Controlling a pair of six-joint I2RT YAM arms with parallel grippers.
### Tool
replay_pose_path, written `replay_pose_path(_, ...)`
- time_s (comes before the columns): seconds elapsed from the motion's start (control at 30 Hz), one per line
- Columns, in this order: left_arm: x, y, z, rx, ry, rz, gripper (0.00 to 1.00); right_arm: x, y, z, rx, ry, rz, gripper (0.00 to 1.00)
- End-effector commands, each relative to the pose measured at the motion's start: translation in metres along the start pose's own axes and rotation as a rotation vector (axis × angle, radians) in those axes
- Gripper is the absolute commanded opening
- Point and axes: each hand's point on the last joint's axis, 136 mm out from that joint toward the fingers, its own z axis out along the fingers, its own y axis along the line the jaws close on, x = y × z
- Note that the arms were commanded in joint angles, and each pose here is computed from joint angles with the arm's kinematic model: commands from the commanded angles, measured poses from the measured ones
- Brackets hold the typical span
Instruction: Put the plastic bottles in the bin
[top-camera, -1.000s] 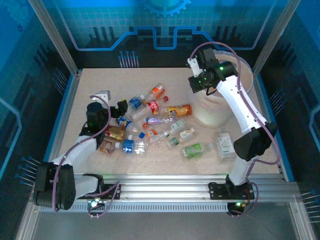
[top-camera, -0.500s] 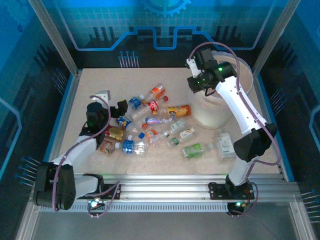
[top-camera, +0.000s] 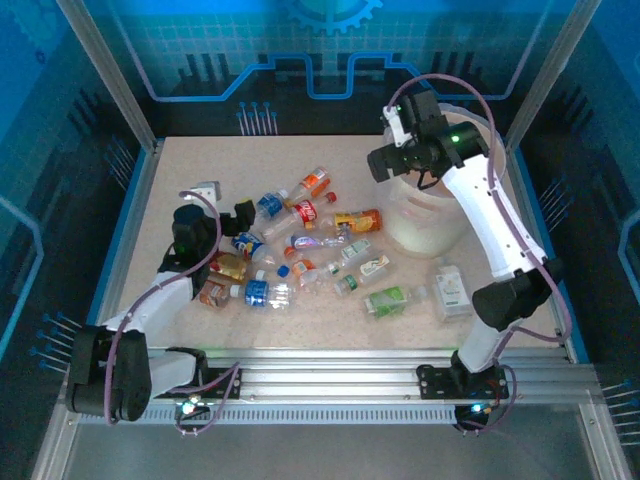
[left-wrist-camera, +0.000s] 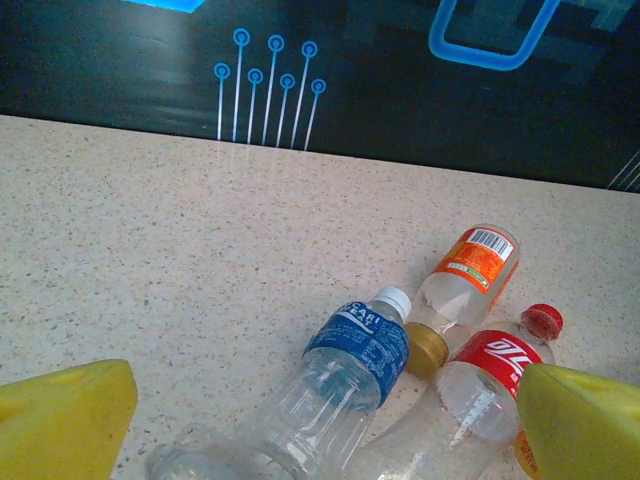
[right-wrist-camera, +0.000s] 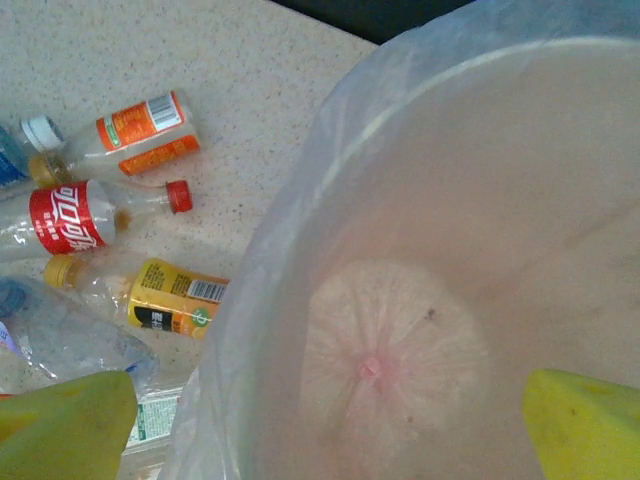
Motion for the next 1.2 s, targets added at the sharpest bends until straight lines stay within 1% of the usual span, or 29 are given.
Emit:
replay_pose_path(0.0, -0.030, -0.004, -0.011, -0.011, -0.081, 0.016, 0.99, 0.005, -0.017, -0.051, 0.055, -0.075, 0.060, 1.00)
replay_pose_path(0.13, -0.039, -0.004, -0.018, -0.014, -0.111, -0.002, 0.99, 0.036, -0.030, -0.076, 0.093, -0.095, 0.138, 1.00)
replay_pose_path(0.23, -0.042, -0.003, -0.022, -0.025, -0.119, -0.018, 0.99, 0.076, -0.043, -0.092, 0.146, -0.071, 0.209, 1.00)
replay_pose_path(0.4, -0.047, 0.000, -0.028, -0.043, -0.136, -0.043, 0.99, 0.160, -0.055, -0.107, 0.205, 0.005, 0.348, 1.00)
replay_pose_path(0.53, -0.053, -0.001, -0.030, -0.039, -0.152, -0.058, 0.99, 0.222, -0.056, -0.102, 0.237, 0.098, 0.451, 1.00)
replay_pose_path(0.67, -0.054, -0.001, -0.029, -0.040, -0.156, -0.061, 0.99, 0.265, -0.051, -0.085, 0.248, 0.179, 0.531, 1.00)
replay_pose_path(0.73, -0.053, 0.001, -0.028, -0.049, -0.152, -0.057, 0.99, 0.287, -0.049, -0.072, 0.266, 0.240, 0.562, 1.00)
replay_pose_path(0.77, -0.052, 0.002, -0.028, -0.054, -0.149, -0.057, 0.99, 0.292, -0.048, -0.066, 0.271, 0.256, 0.572, 1.00)
replay_pose_path(0.83, -0.051, 0.003, -0.027, -0.059, -0.147, -0.057, 0.99, 0.291, -0.043, -0.053, 0.246, 0.266, 0.583, 1.00)
replay_pose_path(1.0, -0.050, 0.004, -0.027, -0.062, -0.147, -0.060, 0.99, 0.301, -0.045, -0.020, 0.255, 0.389, 0.649, 1.00)
replay_pose_path(1.17, -0.048, 0.005, -0.026, -0.070, -0.144, -0.061, 0.99, 0.314, -0.045, 0.008, 0.264, 0.468, 0.689, 1.00)
